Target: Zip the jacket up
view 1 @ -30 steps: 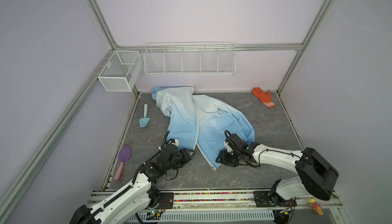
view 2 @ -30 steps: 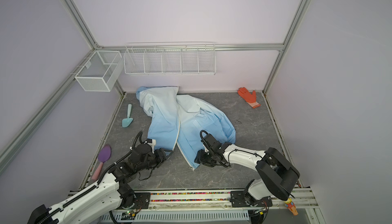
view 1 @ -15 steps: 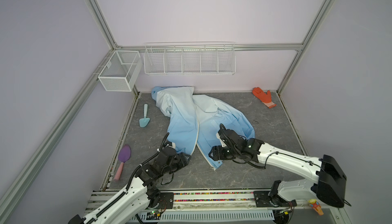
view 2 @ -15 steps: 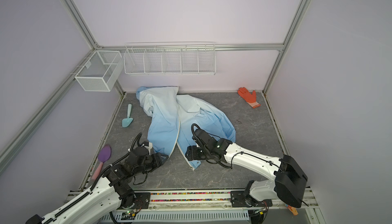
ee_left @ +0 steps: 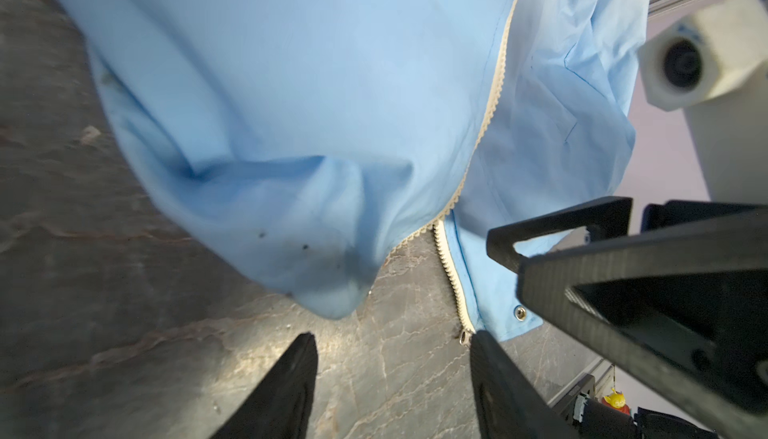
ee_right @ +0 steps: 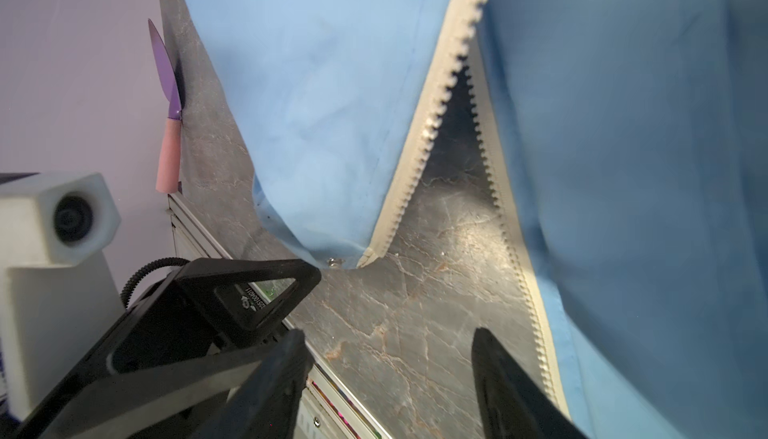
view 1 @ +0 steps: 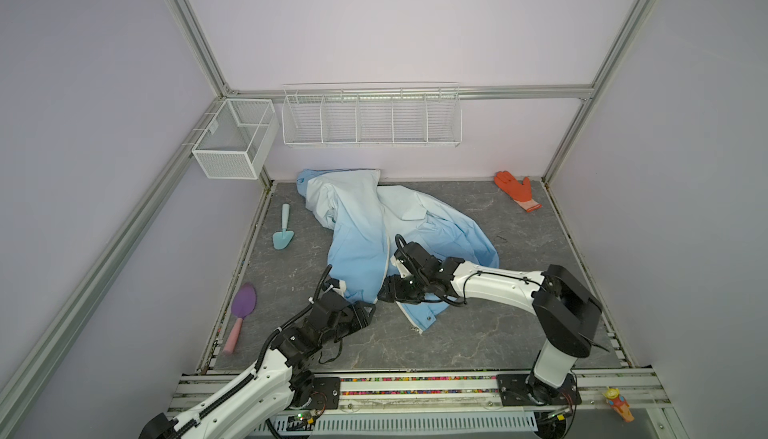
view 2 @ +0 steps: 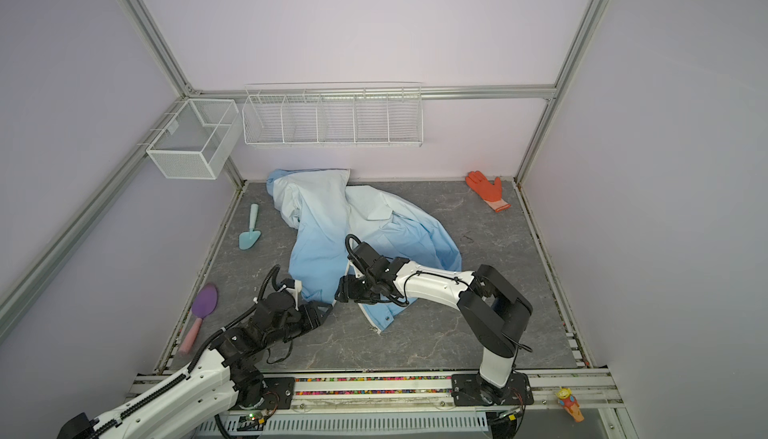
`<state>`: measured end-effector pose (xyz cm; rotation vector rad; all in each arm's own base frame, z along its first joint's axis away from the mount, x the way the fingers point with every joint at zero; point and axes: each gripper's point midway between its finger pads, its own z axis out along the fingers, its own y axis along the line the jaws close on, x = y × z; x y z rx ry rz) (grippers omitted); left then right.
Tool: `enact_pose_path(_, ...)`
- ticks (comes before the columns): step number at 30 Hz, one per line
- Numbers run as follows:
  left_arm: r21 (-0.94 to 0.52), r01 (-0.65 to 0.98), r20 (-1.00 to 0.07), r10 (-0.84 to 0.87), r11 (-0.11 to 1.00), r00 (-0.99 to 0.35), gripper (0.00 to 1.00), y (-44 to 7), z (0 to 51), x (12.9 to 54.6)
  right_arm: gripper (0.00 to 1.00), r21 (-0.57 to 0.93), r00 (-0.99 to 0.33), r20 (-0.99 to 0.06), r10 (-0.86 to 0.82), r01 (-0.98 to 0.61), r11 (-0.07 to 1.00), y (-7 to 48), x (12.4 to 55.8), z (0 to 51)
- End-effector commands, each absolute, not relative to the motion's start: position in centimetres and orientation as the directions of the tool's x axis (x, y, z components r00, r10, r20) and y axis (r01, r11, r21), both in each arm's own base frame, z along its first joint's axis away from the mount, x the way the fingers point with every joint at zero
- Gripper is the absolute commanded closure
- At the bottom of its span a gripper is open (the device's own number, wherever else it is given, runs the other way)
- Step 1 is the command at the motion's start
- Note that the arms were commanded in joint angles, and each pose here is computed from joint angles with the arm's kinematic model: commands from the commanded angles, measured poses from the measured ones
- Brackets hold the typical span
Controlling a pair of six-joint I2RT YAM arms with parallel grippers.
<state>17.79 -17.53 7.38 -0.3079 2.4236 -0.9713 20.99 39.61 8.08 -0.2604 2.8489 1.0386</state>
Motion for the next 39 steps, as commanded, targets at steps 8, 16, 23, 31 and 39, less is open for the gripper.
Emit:
enact_pose_path(8,-0.735,-0.043,-0.352,-0.435,0.676,-0.829,0.40,-16.7,6.0,18.4,0.32,0.750,-0.986,-0.119,-0.116,-0.166,0.640,43.0,21.4,7.6)
enact_pose_path(16,-0.774,0.000,-0.364,-0.444,0.634,-0.819,0.44,-17.2,7.5,19.0,0.32,0.777,-0.989,-0.109,-0.099,-0.147,0.612,43.7,21.6,6.0)
enact_pose_path(23,-0.774,-0.007,-0.350,-0.437,0.633,-0.828,0.52,-17.3,7.2,18.7,0.54,0.802,-0.989,-0.116,-0.096,-0.150,0.579,44.1,21.7,6.7)
enact_pose_path(31,-0.785,0.001,-0.352,-0.446,0.619,-0.823,0.44,-17.3,7.7,18.7,0.82,0.821,-0.989,-0.115,-0.091,-0.146,0.551,44.1,21.7,8.2)
enact_pose_path(39,-0.830,0.071,-0.368,-0.448,0.553,-0.815,0.33,-18.3,9.1,18.9,0.93,0.816,-0.991,-0.087,-0.098,-0.127,0.564,41.9,21.7,10.6)
